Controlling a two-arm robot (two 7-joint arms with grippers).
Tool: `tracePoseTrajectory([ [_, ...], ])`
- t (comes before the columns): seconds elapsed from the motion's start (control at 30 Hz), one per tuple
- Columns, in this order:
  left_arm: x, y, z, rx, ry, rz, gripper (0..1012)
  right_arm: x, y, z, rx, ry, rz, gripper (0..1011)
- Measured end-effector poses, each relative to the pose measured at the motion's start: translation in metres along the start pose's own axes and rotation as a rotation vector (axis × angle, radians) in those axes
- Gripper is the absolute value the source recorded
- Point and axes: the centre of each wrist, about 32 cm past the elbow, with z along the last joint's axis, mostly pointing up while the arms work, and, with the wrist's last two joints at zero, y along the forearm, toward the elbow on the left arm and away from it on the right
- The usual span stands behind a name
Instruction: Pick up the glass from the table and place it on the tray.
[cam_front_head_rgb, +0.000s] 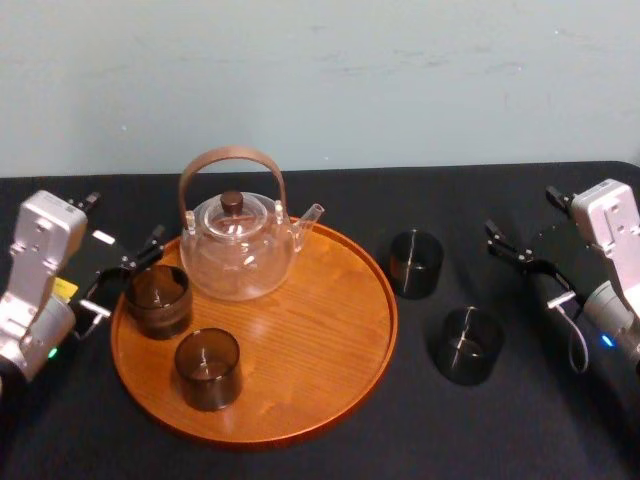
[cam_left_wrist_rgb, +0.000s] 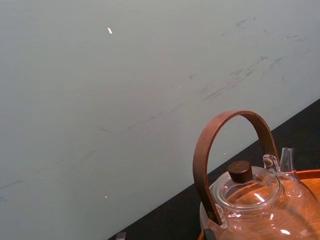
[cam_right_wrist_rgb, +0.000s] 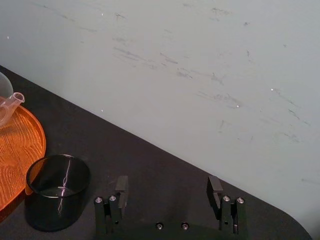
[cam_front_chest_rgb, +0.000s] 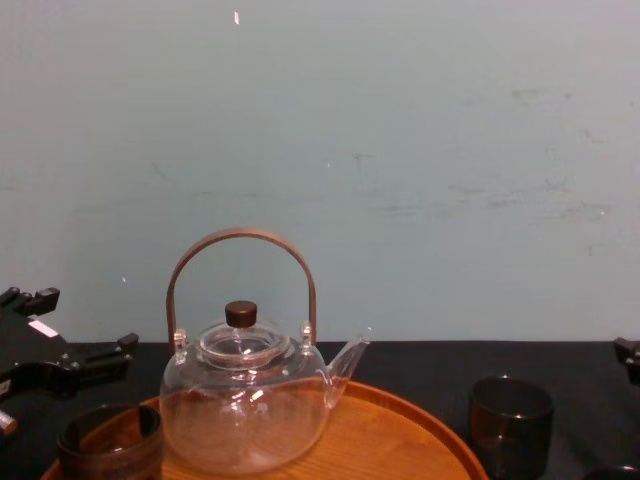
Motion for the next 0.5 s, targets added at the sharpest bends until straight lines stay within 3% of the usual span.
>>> tracePoseTrajectory([
  [0.5, 0.0, 0.0, 0.0, 0.0, 0.0, 0.0, 1001, 0.0, 0.0, 0.0, 0.0, 0.0, 0.0, 1002],
])
